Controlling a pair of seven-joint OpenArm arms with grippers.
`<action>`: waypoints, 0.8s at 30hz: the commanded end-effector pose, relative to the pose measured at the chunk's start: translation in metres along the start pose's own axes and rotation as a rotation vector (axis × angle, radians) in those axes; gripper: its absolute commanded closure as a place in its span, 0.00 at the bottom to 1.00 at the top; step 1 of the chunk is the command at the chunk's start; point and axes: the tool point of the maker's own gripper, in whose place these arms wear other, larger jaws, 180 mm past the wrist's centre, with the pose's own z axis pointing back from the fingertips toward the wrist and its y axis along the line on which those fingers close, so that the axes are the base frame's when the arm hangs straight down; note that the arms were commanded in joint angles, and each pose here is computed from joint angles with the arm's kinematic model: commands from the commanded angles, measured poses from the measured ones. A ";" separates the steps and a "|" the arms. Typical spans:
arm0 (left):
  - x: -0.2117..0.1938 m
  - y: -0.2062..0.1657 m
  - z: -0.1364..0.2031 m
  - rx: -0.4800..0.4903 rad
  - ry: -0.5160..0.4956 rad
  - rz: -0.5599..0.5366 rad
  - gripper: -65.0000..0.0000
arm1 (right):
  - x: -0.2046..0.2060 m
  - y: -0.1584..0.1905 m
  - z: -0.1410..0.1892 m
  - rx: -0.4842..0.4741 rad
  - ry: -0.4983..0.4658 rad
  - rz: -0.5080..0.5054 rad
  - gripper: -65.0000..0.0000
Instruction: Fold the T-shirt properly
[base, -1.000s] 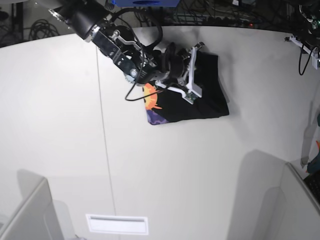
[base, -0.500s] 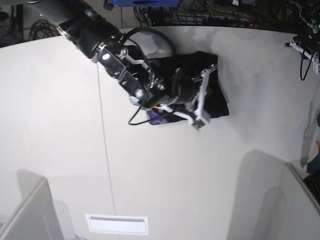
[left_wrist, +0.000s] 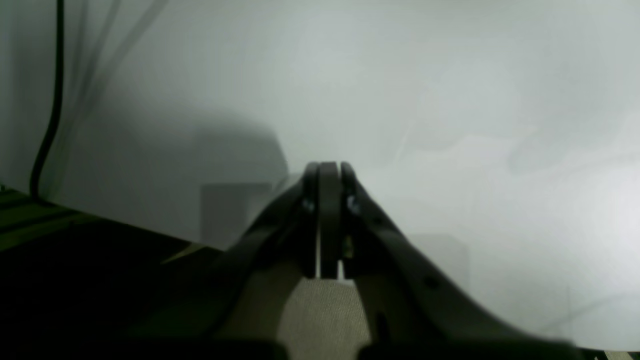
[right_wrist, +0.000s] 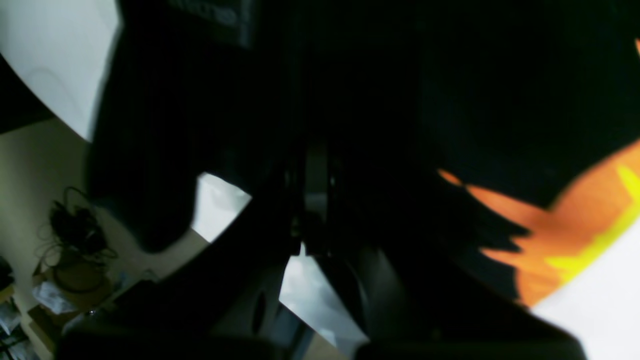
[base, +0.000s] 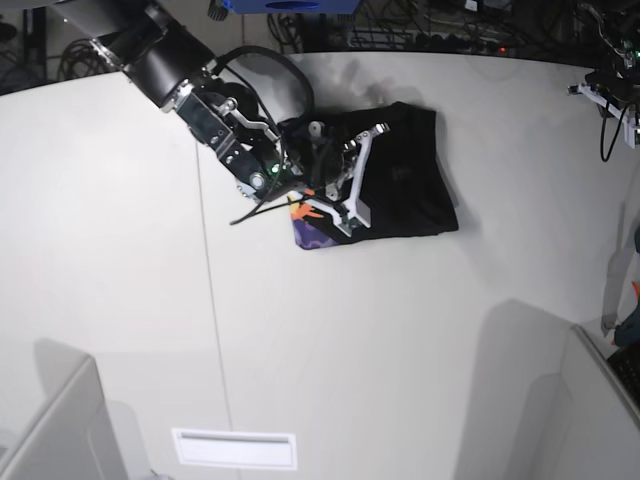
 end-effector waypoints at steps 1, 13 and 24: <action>0.011 0.007 0.005 0.016 -0.032 -0.020 1.00 | 0.013 0.014 0.003 0.028 -0.037 0.041 1.00; 0.010 0.003 0.005 0.011 -0.033 -0.018 1.00 | 0.063 0.094 -0.017 0.148 -0.085 0.103 1.00; 0.027 -0.065 0.002 -0.113 -0.072 -0.132 1.00 | 0.094 0.050 0.010 0.089 -0.197 0.031 1.00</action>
